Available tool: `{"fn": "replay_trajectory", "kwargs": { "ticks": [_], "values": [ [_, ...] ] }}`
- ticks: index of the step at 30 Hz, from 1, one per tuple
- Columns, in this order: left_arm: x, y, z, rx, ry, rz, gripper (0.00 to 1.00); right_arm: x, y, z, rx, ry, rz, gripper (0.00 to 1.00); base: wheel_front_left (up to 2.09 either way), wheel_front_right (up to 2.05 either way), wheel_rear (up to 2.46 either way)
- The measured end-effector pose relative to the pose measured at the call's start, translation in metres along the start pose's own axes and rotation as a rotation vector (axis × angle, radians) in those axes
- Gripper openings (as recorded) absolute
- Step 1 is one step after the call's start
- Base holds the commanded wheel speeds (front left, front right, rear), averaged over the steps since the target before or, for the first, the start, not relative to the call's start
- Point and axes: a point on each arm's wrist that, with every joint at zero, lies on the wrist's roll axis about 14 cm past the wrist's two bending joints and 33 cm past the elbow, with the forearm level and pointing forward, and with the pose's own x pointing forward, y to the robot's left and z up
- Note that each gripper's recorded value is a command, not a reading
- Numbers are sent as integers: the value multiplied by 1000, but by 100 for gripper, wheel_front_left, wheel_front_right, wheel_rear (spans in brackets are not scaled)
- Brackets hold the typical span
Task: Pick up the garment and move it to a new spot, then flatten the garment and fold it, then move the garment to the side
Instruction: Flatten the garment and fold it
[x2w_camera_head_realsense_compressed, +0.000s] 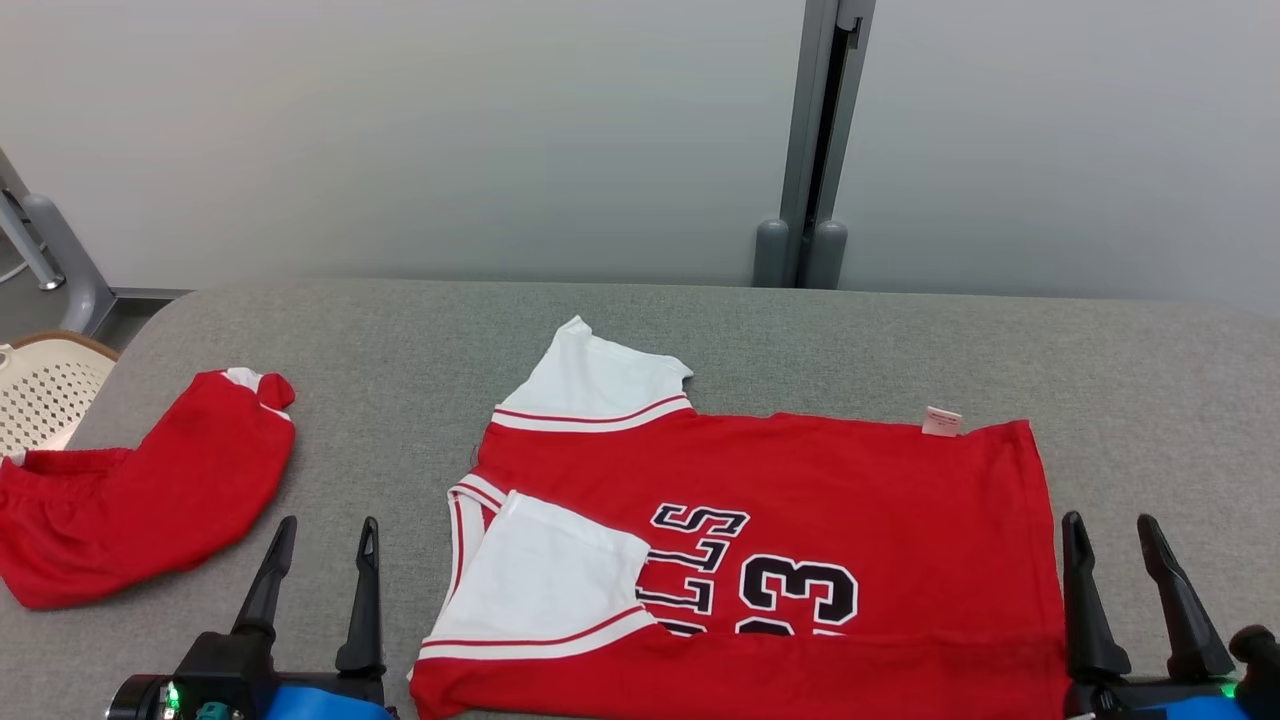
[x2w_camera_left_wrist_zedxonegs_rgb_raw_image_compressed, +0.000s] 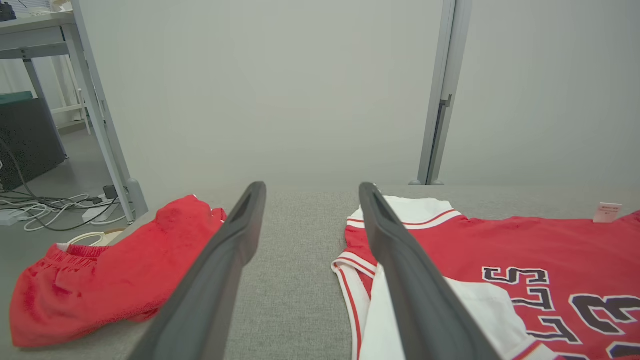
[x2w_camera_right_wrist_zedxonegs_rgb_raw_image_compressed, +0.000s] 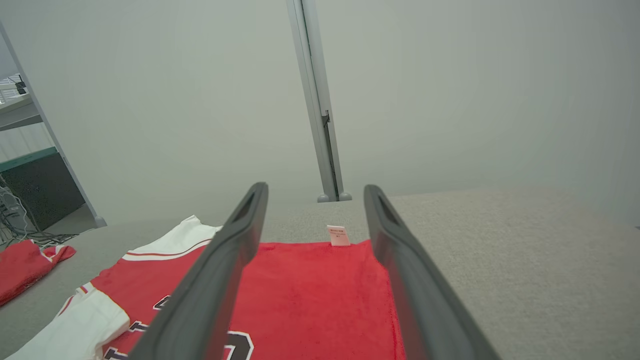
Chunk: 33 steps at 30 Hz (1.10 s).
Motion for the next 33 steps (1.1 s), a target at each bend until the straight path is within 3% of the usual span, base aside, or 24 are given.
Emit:
{"fn": "replay_trajectory", "kwargs": {
  "ticks": [11, 33],
  "values": [
    [-6, -5, -23, -10, 73, -22, 100, -20, -2, -28, -13, 97, -15, 100, 0, 0, 0],
    [-1, -1, -38, -7, 123, -16, 100, -13, -4, -47, -26, 157, -18, 100, 0, 0, 0]
  ]
}}
